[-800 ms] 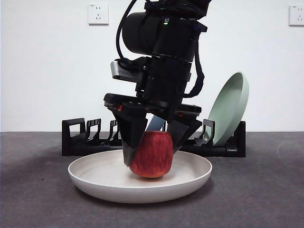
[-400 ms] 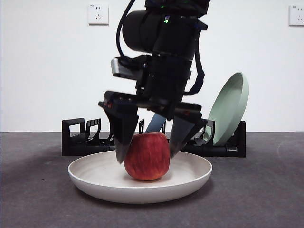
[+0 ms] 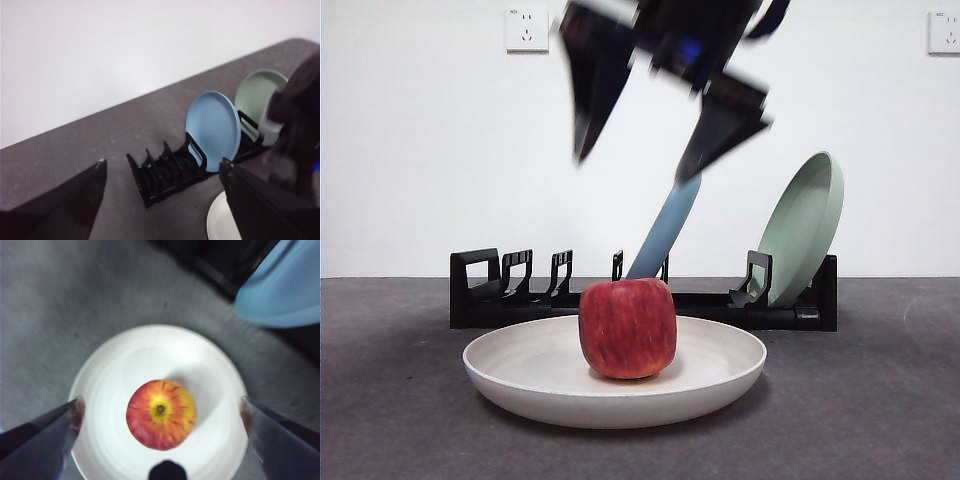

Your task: Take the yellow plate from the plate rack,put the plate on the table,take the apple from the table,put the apple in the plate

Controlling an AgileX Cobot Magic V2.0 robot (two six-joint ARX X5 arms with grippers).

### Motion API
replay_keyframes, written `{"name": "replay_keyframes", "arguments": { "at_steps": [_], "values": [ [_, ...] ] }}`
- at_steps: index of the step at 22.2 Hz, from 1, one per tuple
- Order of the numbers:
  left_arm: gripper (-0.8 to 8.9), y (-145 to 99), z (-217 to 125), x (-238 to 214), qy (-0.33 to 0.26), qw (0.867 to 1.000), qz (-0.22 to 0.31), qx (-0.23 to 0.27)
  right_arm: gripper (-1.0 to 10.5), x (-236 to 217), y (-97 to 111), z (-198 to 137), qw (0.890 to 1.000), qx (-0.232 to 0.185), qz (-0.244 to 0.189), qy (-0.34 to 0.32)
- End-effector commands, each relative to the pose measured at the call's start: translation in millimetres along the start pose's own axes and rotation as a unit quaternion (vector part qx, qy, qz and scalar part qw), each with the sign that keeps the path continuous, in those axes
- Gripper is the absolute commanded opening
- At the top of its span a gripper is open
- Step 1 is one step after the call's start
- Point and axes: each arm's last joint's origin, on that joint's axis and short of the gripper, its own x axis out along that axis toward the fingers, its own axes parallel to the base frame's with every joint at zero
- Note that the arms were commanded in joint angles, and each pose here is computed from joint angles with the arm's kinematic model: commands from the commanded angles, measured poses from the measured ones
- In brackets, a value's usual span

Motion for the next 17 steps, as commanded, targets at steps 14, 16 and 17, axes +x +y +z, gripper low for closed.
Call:
{"name": "replay_keyframes", "arguments": {
  "at_steps": [14, 16, 17],
  "values": [
    [-0.09, -46, 5, 85, 0.071, 0.986, -0.106, 0.108, -0.2, -141, -64, -28, 0.984, 0.057, -0.102, -0.136],
    [-0.09, -34, 1, 92, 0.075, 0.988, -0.095, 0.092, -0.2, -152, -69, -39, 0.977, 0.069, -0.118, -0.166],
    [-0.09, -27, -3, 95, 0.075, 0.99, -0.084, 0.082, -0.2, -154, -71, -46, 0.973, 0.073, -0.124, -0.179]
  ]
}}
